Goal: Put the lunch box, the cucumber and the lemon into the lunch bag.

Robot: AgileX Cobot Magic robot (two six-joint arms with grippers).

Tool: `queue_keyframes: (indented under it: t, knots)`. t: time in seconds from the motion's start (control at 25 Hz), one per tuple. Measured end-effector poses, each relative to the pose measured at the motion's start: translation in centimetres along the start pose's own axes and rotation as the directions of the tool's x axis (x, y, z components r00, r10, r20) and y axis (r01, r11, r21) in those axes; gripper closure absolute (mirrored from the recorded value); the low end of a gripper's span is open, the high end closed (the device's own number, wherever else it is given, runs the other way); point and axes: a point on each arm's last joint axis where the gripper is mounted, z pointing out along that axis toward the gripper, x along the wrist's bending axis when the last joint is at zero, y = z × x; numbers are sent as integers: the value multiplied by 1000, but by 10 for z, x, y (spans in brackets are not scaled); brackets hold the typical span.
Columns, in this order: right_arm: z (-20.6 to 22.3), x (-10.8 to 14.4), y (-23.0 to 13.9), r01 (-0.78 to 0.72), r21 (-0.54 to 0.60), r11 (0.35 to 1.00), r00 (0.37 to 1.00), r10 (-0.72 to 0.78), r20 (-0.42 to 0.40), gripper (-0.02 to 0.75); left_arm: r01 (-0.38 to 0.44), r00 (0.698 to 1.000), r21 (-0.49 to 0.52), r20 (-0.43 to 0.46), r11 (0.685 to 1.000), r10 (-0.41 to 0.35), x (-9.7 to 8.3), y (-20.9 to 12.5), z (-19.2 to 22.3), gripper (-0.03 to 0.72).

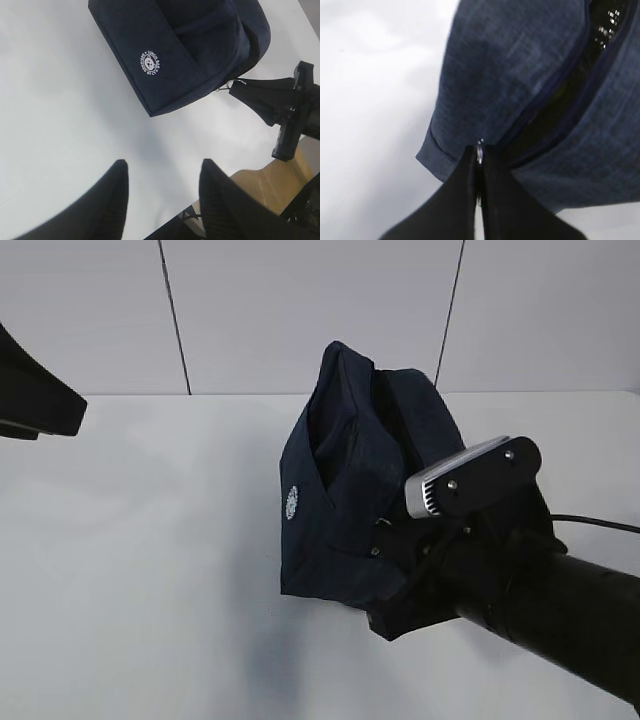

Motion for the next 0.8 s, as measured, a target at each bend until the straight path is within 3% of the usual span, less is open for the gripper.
queue_keyframes:
  t: [0.4,0.8]
  knots:
    - [4,5,28,146,-3,989,989,-146,-22,730,0,1000,0,0,1000,0,0,0,0,350]
    - [-1,5,50,188,-67,980,982,-189,-12,730,1,1000,0,1,1000,-1,0,0,0,350]
